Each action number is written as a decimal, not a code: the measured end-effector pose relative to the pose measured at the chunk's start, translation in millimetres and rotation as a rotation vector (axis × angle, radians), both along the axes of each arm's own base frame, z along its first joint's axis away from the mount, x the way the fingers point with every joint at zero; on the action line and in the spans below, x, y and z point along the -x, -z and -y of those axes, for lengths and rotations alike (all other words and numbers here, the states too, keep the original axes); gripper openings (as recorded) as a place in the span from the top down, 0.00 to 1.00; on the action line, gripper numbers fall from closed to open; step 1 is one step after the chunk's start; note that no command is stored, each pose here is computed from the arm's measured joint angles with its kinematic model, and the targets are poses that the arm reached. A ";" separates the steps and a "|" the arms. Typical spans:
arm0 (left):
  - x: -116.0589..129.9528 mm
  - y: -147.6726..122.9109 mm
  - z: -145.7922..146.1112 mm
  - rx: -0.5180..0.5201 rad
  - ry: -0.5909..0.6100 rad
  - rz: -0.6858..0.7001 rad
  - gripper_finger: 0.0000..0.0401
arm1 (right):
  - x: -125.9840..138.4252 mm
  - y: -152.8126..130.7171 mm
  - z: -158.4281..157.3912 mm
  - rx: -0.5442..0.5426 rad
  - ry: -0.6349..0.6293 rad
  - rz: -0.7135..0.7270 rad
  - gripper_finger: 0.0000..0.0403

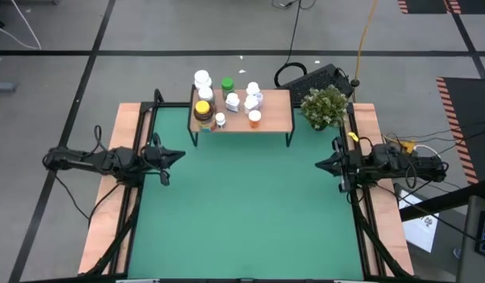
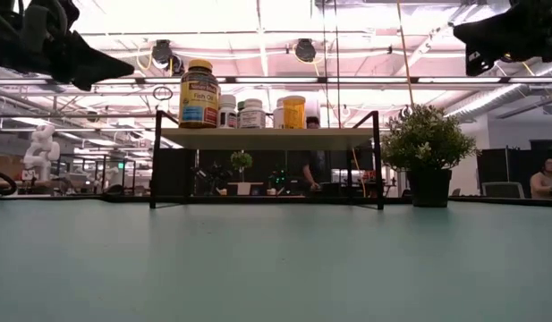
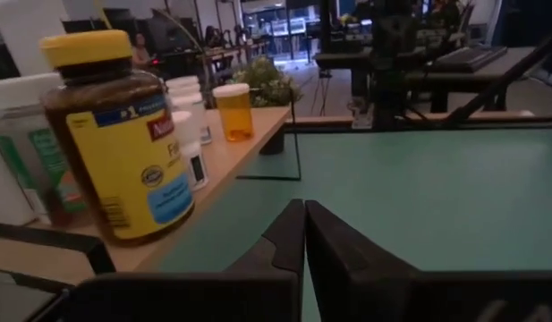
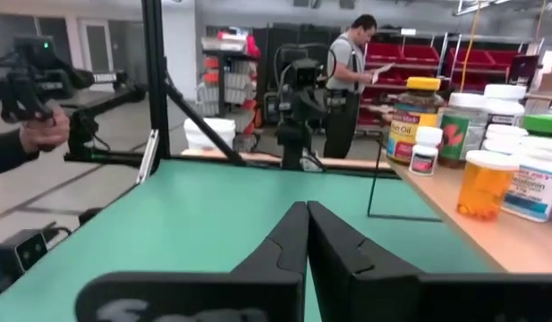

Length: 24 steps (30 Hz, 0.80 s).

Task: Pick and place medicine bottles onto shelf by color
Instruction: Return to Home Position

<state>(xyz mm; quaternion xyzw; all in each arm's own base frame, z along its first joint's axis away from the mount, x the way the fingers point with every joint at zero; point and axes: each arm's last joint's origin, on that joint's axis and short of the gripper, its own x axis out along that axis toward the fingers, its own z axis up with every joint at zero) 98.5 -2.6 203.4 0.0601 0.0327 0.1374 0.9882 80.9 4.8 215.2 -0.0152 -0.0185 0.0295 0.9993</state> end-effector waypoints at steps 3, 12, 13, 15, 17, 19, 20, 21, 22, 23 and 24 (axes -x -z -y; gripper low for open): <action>0.0 -0.6 -0.3 0.003 0.006 0.007 0.96 | -1.1 2.4 0.0 0.004 0.000 -0.026 1.00; -4.8 19.6 0.3 -0.007 0.030 0.018 0.97 | -11.7 26.6 -0.7 -0.009 -0.001 0.018 1.00; -5.2 22.3 0.0 0.001 0.025 0.018 0.97 | -12.5 29.5 -0.7 -0.012 -0.001 0.013 1.00; -5.8 26.0 -0.6 0.008 0.019 0.023 0.97 | -13.8 34.4 -0.8 -0.025 -0.002 0.005 1.00; -6.1 27.9 -1.3 0.010 0.013 0.028 0.99 | -14.3 35.4 -0.8 -0.037 -0.002 0.014 1.00; -6.2 29.6 -2.0 0.020 0.006 0.024 0.99 | -14.8 37.6 -0.9 -0.036 -0.002 0.009 1.00; -6.3 29.8 -2.1 0.027 0.010 0.024 0.98 | -15.1 39.5 -0.9 -0.034 -0.002 0.001 1.00; -6.4 29.7 -2.1 0.031 0.019 0.026 0.98 | -15.4 40.9 -0.9 -0.028 -0.002 -0.004 1.00; -6.5 29.7 -2.1 0.034 0.027 0.026 0.97 | -15.6 41.8 -0.9 -0.024 -0.002 -0.003 1.00; -6.5 29.8 -2.1 0.036 0.032 0.026 0.97 | -15.7 41.7 -0.9 -0.022 -0.002 0.002 1.00; -6.6 29.9 -2.2 0.038 0.035 0.025 0.97 | -15.7 41.2 -0.9 -0.021 -0.002 0.009 1.00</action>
